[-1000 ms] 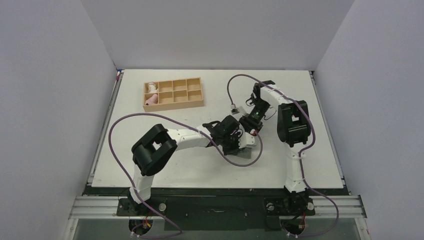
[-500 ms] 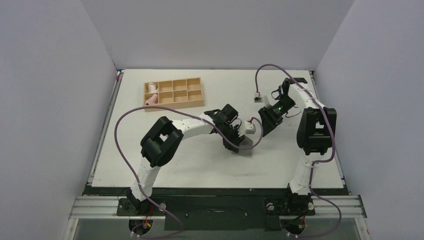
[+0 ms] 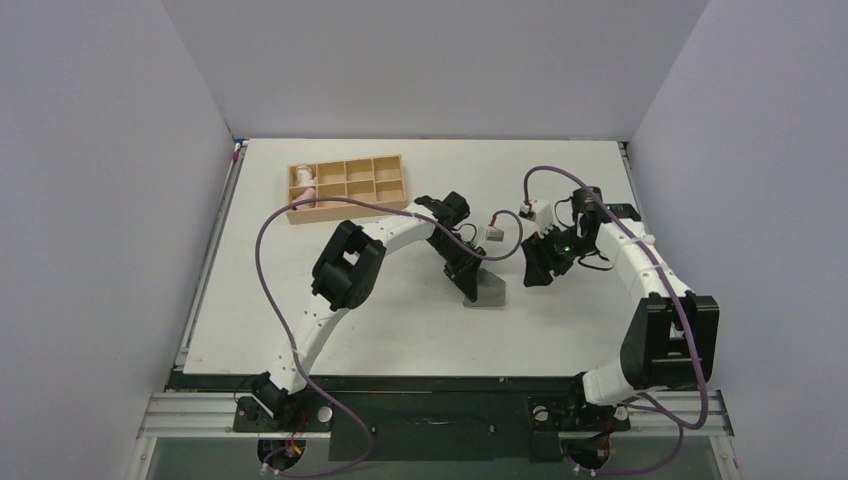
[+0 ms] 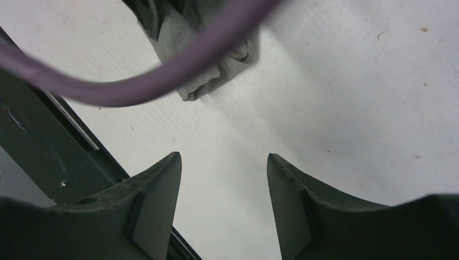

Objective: Roll the underwear
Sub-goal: Roll the underwear to the center of the board.

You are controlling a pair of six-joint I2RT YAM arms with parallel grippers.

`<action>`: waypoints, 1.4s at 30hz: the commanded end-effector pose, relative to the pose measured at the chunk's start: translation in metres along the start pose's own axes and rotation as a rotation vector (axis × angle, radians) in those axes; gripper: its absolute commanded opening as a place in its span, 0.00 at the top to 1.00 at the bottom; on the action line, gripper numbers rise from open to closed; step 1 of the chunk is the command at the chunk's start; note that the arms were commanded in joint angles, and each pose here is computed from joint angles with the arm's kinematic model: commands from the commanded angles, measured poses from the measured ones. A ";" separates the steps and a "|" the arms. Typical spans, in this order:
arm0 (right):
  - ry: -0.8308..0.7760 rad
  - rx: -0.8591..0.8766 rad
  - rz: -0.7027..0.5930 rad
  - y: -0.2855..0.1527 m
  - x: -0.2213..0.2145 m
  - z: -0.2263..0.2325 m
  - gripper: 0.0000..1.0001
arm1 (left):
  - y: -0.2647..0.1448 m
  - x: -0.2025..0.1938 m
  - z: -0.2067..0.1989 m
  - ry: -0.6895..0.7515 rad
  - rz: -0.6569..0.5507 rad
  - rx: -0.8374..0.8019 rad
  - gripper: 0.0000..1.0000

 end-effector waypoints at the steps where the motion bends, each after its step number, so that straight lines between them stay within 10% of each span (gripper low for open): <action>1: -0.169 -0.075 -0.062 0.001 0.009 0.014 0.44 | 0.024 -0.069 0.016 -0.225 0.227 -0.033 1.00; 32: -0.678 -0.297 0.266 0.104 -0.018 0.043 0.46 | 0.028 -0.076 0.038 -0.412 0.265 -0.056 1.00; 42: -0.645 -0.210 0.363 0.125 -0.034 0.045 0.84 | 0.024 -0.076 0.038 -0.410 0.255 -0.061 1.00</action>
Point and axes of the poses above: each gripper's point midway between its finger pads, its own y axis out along the fingers, its own z axis along the line the jaws close on, x = y × z, the point moved 2 cm from there along -y, back along the fingers, and after that the axes turned 13 degrees about y, right-handed, at the moved point
